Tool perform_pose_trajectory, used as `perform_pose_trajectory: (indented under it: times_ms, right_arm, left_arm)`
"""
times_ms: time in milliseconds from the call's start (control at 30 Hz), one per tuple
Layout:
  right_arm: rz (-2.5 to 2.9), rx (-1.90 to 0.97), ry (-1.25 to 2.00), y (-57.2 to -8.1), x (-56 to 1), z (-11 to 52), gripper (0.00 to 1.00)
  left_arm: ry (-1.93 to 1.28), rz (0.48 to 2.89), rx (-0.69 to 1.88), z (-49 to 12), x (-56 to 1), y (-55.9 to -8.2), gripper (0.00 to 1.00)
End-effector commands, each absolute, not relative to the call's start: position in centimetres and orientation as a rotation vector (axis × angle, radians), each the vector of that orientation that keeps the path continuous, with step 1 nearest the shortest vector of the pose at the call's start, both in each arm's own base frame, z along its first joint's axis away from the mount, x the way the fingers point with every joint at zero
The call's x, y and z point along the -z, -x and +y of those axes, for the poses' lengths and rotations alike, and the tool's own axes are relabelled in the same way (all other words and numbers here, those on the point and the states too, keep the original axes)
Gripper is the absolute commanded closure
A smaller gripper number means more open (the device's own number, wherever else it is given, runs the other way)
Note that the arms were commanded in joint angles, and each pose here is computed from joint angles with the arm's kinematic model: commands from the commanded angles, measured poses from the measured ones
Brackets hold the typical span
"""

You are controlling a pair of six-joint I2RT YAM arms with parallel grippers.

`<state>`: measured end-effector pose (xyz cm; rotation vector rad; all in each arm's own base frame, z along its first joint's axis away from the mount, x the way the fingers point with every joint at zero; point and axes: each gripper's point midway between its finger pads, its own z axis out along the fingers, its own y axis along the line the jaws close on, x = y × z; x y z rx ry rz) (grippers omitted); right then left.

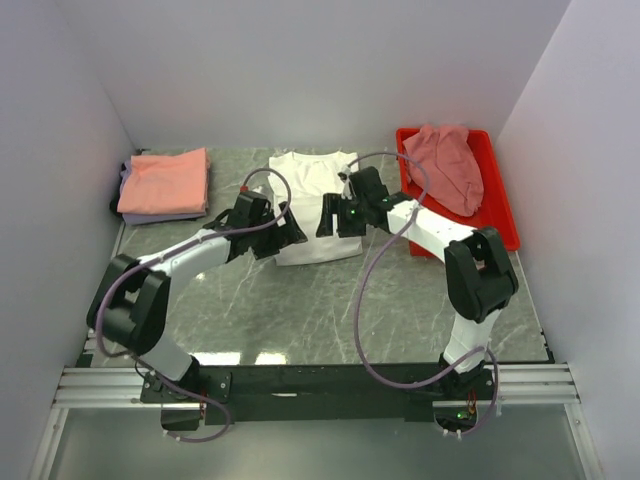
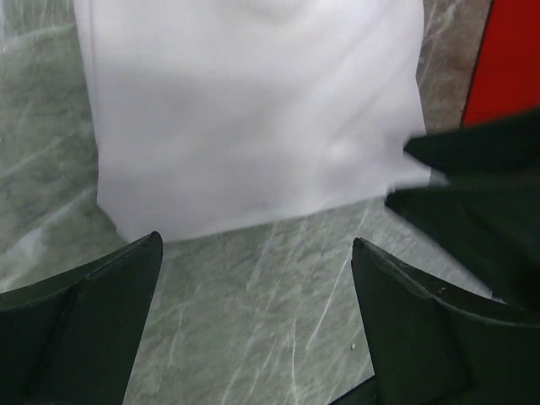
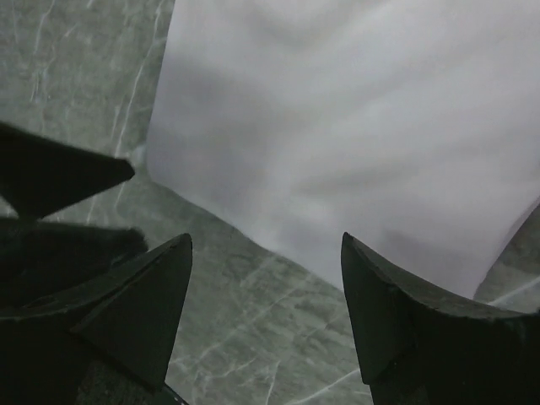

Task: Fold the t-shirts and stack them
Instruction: Fold the tshirt

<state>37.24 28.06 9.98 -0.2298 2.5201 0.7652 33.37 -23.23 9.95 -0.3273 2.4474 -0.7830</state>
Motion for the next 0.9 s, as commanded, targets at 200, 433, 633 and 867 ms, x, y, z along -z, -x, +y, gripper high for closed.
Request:
perform_pose_trajectory:
  times_ms: [200, 433, 633, 867]
  right_arm:
    - [2.525, -0.822, 0.163, -35.5, -8.1, 28.0, 0.22]
    - [2.608, -0.757, 0.13, -33.7, -4.4, 26.4, 0.22]
    - [2.658, -0.728, 0.108, -31.5, -1.9, 25.1, 0.22]
    - [2.664, -0.73, 0.095, -30.5, -1.5, 24.7, 0.22]
  left_arm:
    - [0.258, 2.439, 0.757, -25.1, -9.1, -37.4, 0.01]
    - [0.291, 2.506, 0.773, -24.8, -6.0, -35.3, 0.01]
    - [0.319, 2.563, 0.754, -23.9, -3.4, -33.0, 0.01]
    - [0.359, 2.619, 0.692, -22.5, -1.4, -30.6, 0.01]
